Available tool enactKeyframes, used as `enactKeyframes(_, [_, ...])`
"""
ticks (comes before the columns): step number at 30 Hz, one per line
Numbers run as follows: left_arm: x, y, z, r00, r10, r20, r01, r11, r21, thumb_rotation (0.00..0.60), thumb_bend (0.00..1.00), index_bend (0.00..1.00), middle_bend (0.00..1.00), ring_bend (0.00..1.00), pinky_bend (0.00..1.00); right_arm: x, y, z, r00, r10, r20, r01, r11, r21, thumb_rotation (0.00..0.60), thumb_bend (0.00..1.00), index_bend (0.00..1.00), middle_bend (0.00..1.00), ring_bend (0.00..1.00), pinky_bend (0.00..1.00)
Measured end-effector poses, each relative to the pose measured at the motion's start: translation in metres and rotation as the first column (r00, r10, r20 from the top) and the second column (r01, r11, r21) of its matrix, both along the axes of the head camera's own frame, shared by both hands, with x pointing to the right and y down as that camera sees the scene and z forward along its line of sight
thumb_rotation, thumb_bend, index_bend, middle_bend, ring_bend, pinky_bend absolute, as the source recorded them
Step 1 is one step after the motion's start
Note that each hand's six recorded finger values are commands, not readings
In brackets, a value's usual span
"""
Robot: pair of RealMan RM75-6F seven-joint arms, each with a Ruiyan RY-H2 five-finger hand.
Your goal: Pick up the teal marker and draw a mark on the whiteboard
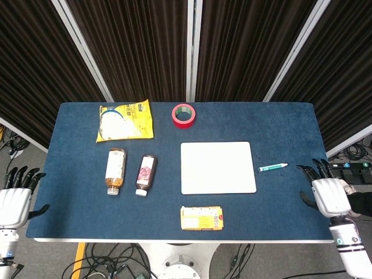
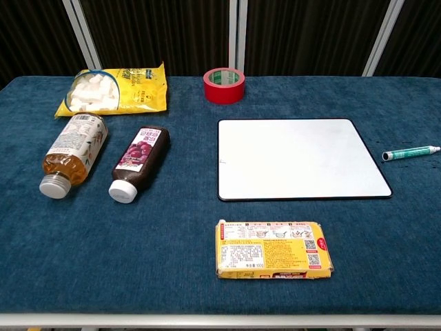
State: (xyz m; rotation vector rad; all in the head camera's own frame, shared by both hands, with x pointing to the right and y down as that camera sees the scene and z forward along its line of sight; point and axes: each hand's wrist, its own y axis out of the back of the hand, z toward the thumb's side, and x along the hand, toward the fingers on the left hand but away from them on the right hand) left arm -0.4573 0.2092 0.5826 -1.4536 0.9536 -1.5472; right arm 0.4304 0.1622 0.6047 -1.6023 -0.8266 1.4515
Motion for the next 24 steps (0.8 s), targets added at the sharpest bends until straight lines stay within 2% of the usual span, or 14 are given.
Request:
enactKeyframes(5, [-0.003,0.002,0.000,1.000,-0.017,0.005,0.017,1.000,-0.006,0.600,0.09,0.22,0.13,0.05,0.00,-0.014,-0.025,0.049,0.994,-0.090,-0.057,0.083,0.991,-0.106,0.600,0.22,0.32,0.34,0.12,0.09])
enactKeyframes(12, [-0.004,0.004,0.001,1.000,-0.030,0.007,0.030,0.999,-0.022,0.600,0.09,0.22,0.13,0.05,0.00,-0.030,-0.056,0.103,0.976,-0.167,-0.138,0.148,0.979,-0.138,0.600,0.22,0.37,0.40,0.17,0.10])
enactKeyframes(18, [-0.005,0.004,0.002,0.999,-0.036,0.007,0.036,0.999,-0.031,0.600,0.09,0.22,0.13,0.05,0.00,-0.043,-0.066,0.136,0.964,-0.204,-0.172,0.177,0.971,-0.161,0.600,0.22,0.38,0.41,0.17,0.10])
enactKeyframes(24, [-0.007,0.006,0.004,0.999,-0.050,0.004,0.050,0.998,-0.043,0.600,0.09,0.22,0.13,0.05,0.00,-0.052,-0.067,0.158,0.960,-0.219,-0.172,0.186,0.965,-0.187,0.600,0.22,0.44,0.43,0.20,0.10])
